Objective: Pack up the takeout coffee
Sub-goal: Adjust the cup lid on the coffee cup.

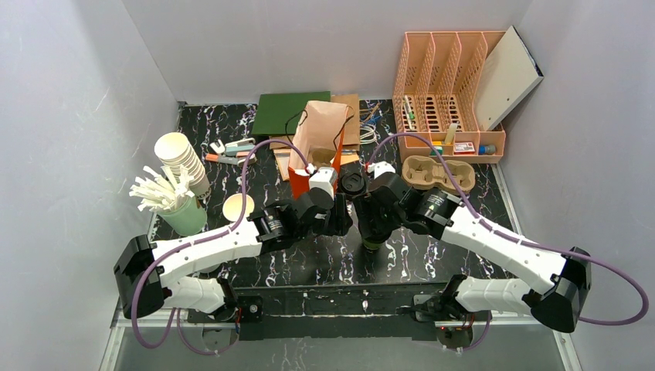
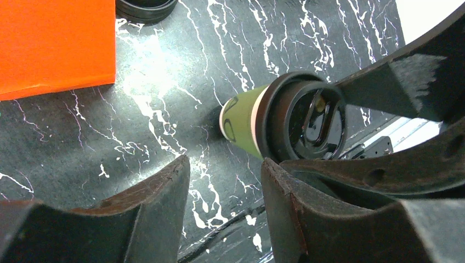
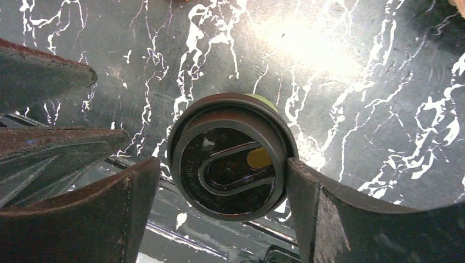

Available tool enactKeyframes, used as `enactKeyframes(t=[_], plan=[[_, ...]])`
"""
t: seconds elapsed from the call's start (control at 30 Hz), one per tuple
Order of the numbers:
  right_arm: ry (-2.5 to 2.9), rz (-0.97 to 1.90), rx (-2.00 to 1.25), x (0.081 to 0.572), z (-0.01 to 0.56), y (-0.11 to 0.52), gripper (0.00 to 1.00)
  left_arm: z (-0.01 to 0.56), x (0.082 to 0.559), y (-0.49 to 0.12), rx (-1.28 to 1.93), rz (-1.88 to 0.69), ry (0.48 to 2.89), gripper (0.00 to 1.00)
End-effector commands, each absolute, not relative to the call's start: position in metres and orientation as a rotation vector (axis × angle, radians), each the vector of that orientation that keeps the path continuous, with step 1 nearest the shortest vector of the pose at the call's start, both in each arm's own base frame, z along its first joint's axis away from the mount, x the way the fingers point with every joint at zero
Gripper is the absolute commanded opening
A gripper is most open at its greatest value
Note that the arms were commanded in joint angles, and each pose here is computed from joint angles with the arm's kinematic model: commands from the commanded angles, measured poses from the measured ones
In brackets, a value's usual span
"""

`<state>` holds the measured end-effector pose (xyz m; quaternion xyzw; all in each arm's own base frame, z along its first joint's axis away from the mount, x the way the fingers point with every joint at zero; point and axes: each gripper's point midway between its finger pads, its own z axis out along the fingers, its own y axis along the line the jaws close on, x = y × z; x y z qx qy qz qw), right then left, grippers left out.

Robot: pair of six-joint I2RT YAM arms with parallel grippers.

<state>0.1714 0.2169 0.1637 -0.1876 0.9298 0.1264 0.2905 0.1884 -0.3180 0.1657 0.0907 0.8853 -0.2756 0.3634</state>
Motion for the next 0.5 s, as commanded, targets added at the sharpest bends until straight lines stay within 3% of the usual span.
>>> enactKeyframes(t=[0.0, 0.47], plan=[[2.458, 0.446, -0.507, 0.167, 0.163, 0.229, 0.9, 0.181, 0.193, -0.322, 0.246, -0.719, 2.23, 0.48], [2.3, 0.601, -0.72, 0.161, 0.151, 0.246, 0.91, 0.164, 0.193, -0.325, 0.228, -0.869, 2.291, 0.42]])
